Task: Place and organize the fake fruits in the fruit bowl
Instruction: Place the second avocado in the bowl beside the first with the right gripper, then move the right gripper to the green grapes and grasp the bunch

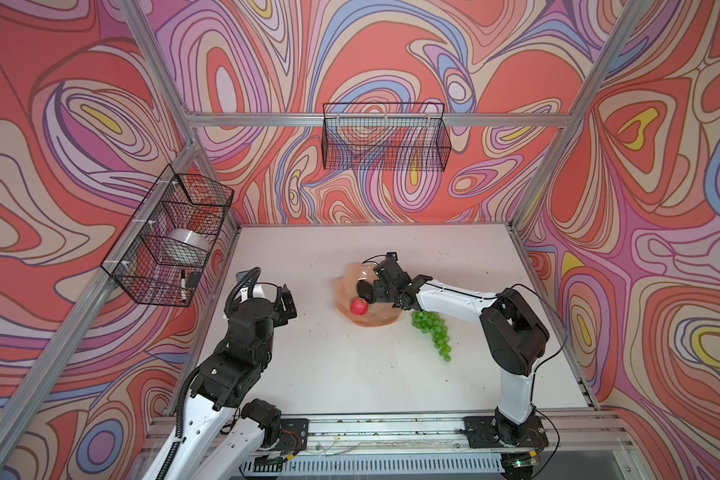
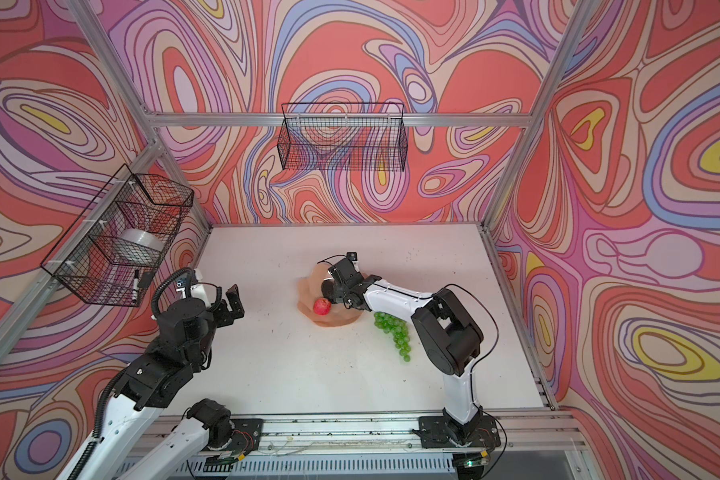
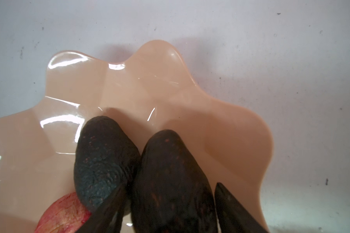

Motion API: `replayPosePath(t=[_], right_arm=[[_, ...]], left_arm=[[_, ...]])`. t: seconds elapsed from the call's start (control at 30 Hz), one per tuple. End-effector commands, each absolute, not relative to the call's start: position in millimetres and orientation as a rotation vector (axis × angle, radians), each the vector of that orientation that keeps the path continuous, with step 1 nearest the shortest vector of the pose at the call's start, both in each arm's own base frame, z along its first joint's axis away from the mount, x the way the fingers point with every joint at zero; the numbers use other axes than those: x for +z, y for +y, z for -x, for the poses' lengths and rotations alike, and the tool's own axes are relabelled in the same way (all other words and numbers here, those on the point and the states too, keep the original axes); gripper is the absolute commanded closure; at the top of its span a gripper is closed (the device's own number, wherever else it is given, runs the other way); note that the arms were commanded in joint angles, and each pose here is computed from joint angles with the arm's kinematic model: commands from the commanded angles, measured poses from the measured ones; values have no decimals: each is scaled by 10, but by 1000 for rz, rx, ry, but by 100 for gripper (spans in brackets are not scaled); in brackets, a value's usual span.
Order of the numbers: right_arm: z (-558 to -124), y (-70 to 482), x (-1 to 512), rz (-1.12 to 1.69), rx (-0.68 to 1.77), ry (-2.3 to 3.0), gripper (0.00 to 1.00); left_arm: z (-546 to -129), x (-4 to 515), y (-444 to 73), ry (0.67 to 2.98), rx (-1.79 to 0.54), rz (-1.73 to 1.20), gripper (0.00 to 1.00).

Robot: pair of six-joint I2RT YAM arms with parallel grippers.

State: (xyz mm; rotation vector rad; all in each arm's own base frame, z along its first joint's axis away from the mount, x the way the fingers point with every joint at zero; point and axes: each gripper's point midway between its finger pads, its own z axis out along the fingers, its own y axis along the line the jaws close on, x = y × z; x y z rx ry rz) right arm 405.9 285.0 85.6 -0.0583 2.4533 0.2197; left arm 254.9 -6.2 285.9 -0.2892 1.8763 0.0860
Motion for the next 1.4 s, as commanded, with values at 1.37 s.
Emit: replayPosePath(t=[1.37], right_arm=[[-3148, 1538, 804, -30, 294, 2240, 16]], left_arm=[[-2542, 2836, -40, 1890, 93, 300, 0]])
